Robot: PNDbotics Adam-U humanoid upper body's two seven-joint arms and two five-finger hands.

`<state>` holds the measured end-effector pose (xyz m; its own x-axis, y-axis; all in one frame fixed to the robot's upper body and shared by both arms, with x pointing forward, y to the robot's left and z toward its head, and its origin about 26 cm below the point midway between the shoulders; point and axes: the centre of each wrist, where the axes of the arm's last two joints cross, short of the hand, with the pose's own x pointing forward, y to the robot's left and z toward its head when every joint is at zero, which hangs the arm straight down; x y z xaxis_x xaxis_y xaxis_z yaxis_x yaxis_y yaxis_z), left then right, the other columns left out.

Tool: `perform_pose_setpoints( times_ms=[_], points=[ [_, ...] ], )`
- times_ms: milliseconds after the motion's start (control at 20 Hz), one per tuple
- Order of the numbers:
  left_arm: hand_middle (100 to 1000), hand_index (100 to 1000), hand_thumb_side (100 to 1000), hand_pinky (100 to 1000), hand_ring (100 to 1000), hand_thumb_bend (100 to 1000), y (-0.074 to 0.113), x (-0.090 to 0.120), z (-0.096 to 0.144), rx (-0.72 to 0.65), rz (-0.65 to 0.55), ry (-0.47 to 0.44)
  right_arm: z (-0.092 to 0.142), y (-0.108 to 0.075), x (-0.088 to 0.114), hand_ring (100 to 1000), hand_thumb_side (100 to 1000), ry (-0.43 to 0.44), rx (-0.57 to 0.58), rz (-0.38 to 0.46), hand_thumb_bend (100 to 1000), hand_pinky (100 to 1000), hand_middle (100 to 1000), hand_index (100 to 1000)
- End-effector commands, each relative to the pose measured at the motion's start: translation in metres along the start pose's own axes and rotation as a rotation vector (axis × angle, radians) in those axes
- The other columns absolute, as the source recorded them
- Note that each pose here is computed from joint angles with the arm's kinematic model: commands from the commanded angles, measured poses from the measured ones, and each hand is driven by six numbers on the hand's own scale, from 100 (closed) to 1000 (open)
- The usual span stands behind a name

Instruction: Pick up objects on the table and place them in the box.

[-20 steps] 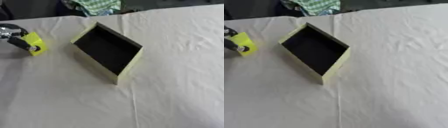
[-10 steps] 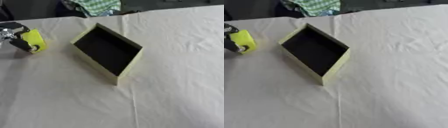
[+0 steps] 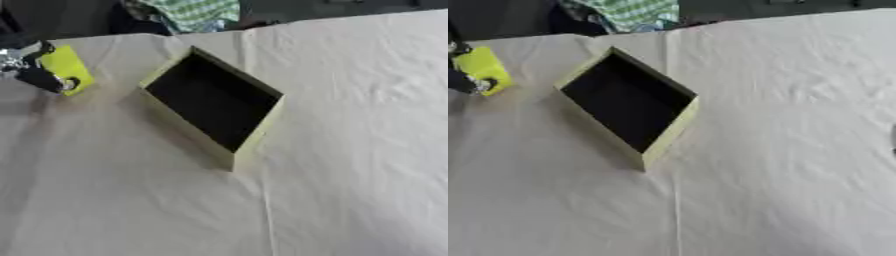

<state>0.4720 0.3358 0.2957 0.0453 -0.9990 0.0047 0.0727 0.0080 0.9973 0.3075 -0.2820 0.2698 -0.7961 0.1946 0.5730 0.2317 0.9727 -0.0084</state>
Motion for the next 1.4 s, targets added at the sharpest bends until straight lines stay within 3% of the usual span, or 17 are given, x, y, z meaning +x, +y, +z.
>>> perform_pose_setpoints(
  times_ms=[50,300,600,800,1000,1400],
  points=[
    [381,393,541,669,511,100,0.036,0.006,0.013,0.132,0.028,-0.019,-0.004,-0.002,0.007,787,734,-0.03,0.003,0.004,100,770,560,839],
    [351,367,554,614,471,100,0.055,0.055,0.024,0.282,0.06,-0.156,-0.007,-0.001,0.01,785,733,-0.045,0.01,0.001,100,769,562,838],
    [343,353,546,609,465,100,0.049,0.125,0.039,0.343,0.039,-0.349,-0.011,0.002,0.012,784,732,-0.058,0.022,-0.015,100,768,563,837],
    [337,347,543,600,460,100,0.034,0.17,0.051,0.357,0.029,-0.461,-0.011,0.002,0.013,784,732,-0.06,0.022,-0.02,100,768,563,837],
    [334,345,538,590,456,100,0.014,0.205,0.062,0.359,0.009,-0.517,-0.012,0.003,0.013,783,732,-0.063,0.021,-0.024,100,767,564,836],
    [327,331,539,571,447,100,-0.025,0.242,0.068,0.312,-0.051,-0.532,-0.012,0.003,0.013,783,731,-0.06,0.021,-0.025,100,767,564,836]
  ],
)
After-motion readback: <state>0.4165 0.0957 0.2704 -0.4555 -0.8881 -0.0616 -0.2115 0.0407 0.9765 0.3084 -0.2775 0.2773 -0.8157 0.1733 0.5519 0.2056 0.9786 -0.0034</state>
